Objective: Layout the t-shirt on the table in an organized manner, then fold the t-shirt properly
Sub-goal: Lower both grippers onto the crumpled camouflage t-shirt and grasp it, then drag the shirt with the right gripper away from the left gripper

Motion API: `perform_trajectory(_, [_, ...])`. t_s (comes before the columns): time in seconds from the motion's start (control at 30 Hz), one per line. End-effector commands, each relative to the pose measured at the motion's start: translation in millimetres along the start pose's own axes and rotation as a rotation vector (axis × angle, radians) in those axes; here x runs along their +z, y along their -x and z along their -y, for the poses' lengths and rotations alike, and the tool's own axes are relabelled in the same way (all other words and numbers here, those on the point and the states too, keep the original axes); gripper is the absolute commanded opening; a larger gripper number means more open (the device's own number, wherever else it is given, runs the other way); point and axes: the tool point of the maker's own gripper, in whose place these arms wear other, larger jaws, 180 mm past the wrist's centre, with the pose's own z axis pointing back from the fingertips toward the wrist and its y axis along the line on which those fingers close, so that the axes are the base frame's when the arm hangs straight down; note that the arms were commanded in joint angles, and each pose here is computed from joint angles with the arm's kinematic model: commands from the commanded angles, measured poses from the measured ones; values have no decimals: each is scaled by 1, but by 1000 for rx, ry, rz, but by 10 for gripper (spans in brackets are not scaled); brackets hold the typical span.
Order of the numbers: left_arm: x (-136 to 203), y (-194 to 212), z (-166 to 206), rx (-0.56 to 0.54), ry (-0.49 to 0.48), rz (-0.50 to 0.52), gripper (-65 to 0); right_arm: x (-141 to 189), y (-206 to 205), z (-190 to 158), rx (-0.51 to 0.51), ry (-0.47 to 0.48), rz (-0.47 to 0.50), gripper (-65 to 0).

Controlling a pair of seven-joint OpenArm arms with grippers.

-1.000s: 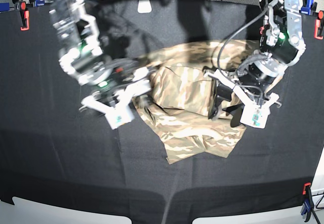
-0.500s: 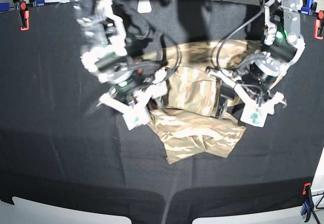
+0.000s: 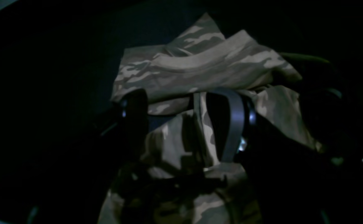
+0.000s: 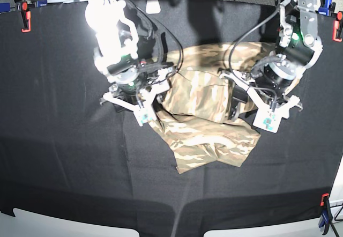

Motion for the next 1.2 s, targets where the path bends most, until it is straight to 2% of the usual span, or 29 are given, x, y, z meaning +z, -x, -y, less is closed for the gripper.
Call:
perform_trajectory(0.0, [2,-15,0,-6,0,51,-332,2,-18,2,-5,3,57,-393])
perform_trajectory(0.17, [2,-15,0,-6,0,51,-332,2,-16,5,7,16,49,-650])
perform_trajectory(0.3, [2,-15,0,-6,0,51,-332,5,-12,15,78,68,13,-650])
perform_trajectory(0.43, [2,-15,0,-6,0,51,-332,20,-23,31,181,121,24,-650])
perform_trajectory(0.57, [2,-13,0,-7,0,42,-332,41,-32,66,258,229,31,-650])
perform_trajectory(0.67, [2,-11,0,-8,-1,31,-332,53,-28,102,272,312,15,-650])
perform_trajectory(0.8, [2,-10,-1,-9,-1,26,-332,73,-19,167,244,457,-20,-650])
perform_trajectory(0.97, [2,-9,-1,-9,-1,19,-332,115,-10,246,124,612,-22,-650])
perform_trajectory(1.17, [2,-9,-1,-8,0,19,-332,167,-1,309,10,729,1,-650])
